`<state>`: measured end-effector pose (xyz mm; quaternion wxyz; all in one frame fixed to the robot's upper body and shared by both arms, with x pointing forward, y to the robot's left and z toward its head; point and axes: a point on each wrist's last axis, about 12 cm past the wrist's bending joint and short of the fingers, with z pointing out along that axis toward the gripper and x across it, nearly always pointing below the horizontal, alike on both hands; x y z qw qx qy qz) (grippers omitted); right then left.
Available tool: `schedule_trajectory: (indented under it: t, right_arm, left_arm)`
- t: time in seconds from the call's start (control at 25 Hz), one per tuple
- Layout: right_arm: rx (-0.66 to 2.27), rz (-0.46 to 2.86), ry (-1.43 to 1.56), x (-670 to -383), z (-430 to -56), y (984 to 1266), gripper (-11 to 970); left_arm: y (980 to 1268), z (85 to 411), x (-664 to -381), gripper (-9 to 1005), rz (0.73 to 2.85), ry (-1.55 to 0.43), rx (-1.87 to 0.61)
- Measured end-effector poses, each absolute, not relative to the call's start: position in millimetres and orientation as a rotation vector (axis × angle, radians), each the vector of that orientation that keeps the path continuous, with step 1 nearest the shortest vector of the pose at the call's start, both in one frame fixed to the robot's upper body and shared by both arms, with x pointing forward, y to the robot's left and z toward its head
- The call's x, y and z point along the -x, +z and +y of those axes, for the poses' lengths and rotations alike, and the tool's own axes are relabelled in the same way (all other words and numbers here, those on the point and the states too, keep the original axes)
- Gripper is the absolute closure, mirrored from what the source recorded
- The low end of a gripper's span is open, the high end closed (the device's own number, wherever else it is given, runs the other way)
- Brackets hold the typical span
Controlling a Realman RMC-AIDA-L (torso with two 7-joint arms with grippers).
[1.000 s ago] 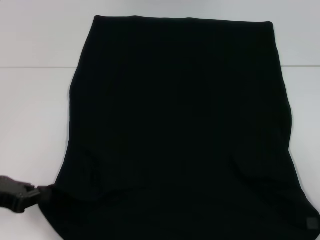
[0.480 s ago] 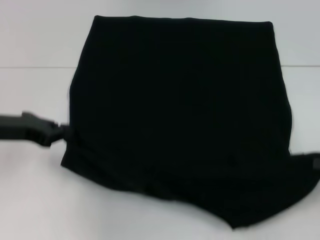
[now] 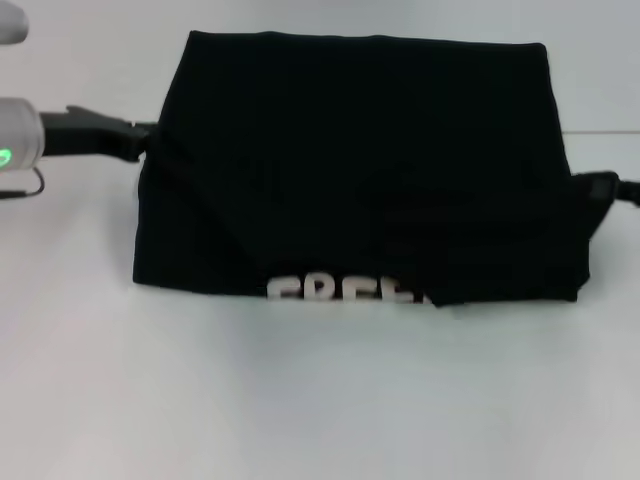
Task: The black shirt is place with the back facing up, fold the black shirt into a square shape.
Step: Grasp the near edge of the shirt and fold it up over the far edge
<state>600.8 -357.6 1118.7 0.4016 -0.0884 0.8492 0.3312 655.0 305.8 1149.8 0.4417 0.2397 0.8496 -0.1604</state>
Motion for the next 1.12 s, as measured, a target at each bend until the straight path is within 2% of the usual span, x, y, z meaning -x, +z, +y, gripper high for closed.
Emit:
schedule_trajectory:
  t: [0.28, 0.6, 1.12]
  right_arm:
    - [0.123, 2.143, 0.666, -649.0, -338.7, 1124.5, 924]
    - [0.121, 2.147, 0.456, -689.0, -303.3, 1130.1, 923]
    - [0.085, 2.178, 0.382, -684.4, -280.0, 1104.9, 924]
  left_arm:
    - [1155.2, 288.6, -686.3, 978, 2.063, -0.264, -0.511]
    - [1153.4, 268.9, -702.9, 961, 2.041, -0.186, -0.499]
    - [1122.2, 245.9, -697.2, 905, 2.081, -0.083, -0.495]
